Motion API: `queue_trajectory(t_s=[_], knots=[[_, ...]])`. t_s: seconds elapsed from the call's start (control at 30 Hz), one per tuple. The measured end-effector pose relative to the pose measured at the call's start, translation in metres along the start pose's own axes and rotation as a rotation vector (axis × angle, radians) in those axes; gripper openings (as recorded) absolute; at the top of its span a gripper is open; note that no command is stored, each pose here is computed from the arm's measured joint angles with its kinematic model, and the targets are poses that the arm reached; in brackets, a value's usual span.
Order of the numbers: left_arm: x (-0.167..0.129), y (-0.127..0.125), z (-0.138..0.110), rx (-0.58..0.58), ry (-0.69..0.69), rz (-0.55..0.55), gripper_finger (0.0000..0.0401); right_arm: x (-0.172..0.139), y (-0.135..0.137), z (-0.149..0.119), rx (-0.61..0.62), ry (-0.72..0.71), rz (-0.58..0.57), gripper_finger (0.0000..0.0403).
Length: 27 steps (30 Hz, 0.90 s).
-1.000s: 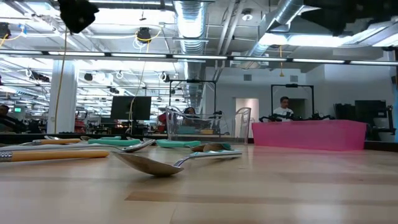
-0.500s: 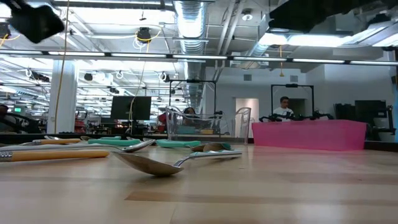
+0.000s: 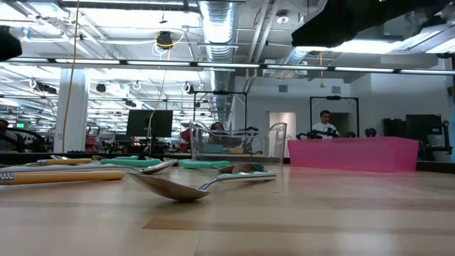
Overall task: Sort silverware by color (type)
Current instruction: Put the orange spoon into the yellow bin
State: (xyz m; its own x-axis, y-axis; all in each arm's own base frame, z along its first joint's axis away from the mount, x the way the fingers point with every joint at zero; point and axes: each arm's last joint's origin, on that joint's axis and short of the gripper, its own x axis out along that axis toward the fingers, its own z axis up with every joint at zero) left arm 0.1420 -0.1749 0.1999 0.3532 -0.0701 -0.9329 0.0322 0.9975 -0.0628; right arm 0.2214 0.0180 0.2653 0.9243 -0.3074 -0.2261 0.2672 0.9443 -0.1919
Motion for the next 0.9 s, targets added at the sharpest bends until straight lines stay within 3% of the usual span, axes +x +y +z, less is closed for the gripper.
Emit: queue_trajectory(t_s=[0.33,0.6,0.9], knots=[[0.029,-0.013,-0.001,0.098,-0.010,0.072,0.0274,0.000,0.000,0.000,0.010,-0.005,0.000,0.0260],[0.060,-0.001,-0.019,0.009,-0.025,-0.064,0.0274,0.000,0.000,0.000,0.010,-0.004,0.000,0.0260],[0.064,0.001,-0.028,0.043,-0.068,-0.043,0.0270,0.001,-0.001,0.000,0.037,-0.002,-0.004,0.0260]])
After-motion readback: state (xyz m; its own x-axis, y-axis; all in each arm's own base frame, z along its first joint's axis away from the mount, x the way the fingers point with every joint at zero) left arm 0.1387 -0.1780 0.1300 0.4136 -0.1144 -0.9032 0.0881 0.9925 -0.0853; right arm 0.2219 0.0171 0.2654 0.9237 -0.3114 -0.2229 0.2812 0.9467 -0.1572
